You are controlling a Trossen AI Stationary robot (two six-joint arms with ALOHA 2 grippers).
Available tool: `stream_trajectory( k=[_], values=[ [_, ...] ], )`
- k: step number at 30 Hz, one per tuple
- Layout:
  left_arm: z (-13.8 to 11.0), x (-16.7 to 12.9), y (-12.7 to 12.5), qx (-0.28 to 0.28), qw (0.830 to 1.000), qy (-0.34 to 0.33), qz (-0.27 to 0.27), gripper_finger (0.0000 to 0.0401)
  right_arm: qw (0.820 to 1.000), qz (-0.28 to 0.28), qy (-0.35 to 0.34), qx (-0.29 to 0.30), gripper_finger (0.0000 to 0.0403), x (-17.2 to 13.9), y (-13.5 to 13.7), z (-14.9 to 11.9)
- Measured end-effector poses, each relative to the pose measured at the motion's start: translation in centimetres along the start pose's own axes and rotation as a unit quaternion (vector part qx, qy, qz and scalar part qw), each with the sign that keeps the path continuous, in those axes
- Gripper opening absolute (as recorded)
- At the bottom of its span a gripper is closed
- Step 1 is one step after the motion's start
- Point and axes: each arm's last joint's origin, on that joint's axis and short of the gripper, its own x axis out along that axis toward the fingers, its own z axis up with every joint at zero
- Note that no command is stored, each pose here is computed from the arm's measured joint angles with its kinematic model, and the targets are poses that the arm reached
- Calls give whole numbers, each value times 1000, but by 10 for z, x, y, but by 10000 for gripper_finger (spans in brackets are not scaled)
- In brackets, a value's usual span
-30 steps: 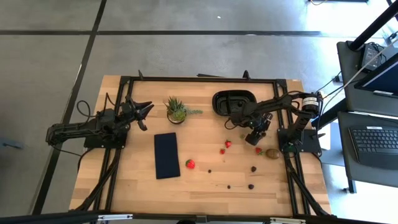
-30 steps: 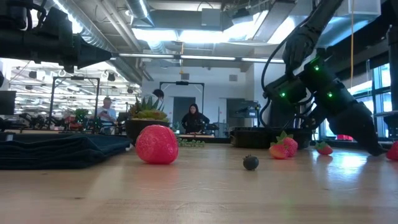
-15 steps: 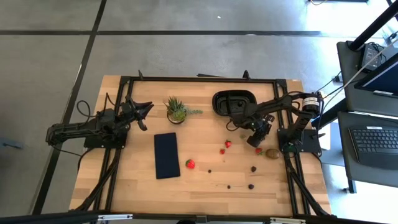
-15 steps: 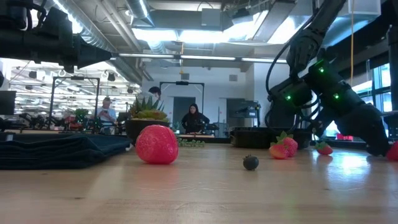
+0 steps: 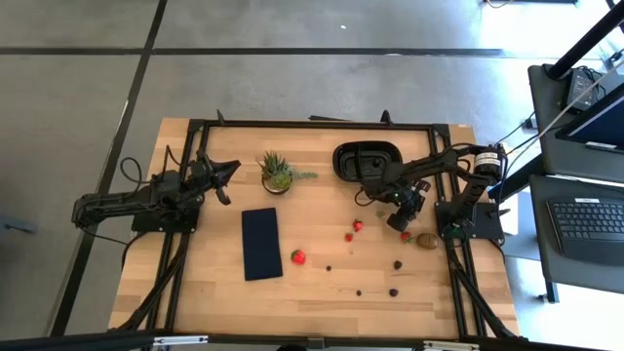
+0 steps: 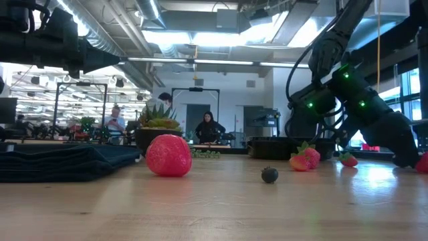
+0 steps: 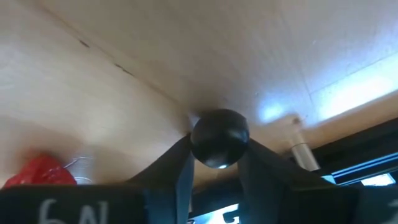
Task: Pick and placing Produce into tupperware
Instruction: Put the black cherry into the black container
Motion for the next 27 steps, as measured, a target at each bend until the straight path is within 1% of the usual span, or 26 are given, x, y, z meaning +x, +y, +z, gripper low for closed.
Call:
stream_trajectory(
  k=[8,17,27],
  values=[
    [0,0,0,0,1000,0,0,9,1000,0,0,2,105,0,0,0],
    [0,0,0,0,1000,0,0,1,1000,7,2,2,81,0,0,0],
    [0,0,0,0,1000,0,0,24,1000,16,3,2,46,0,1,1]
  ],
)
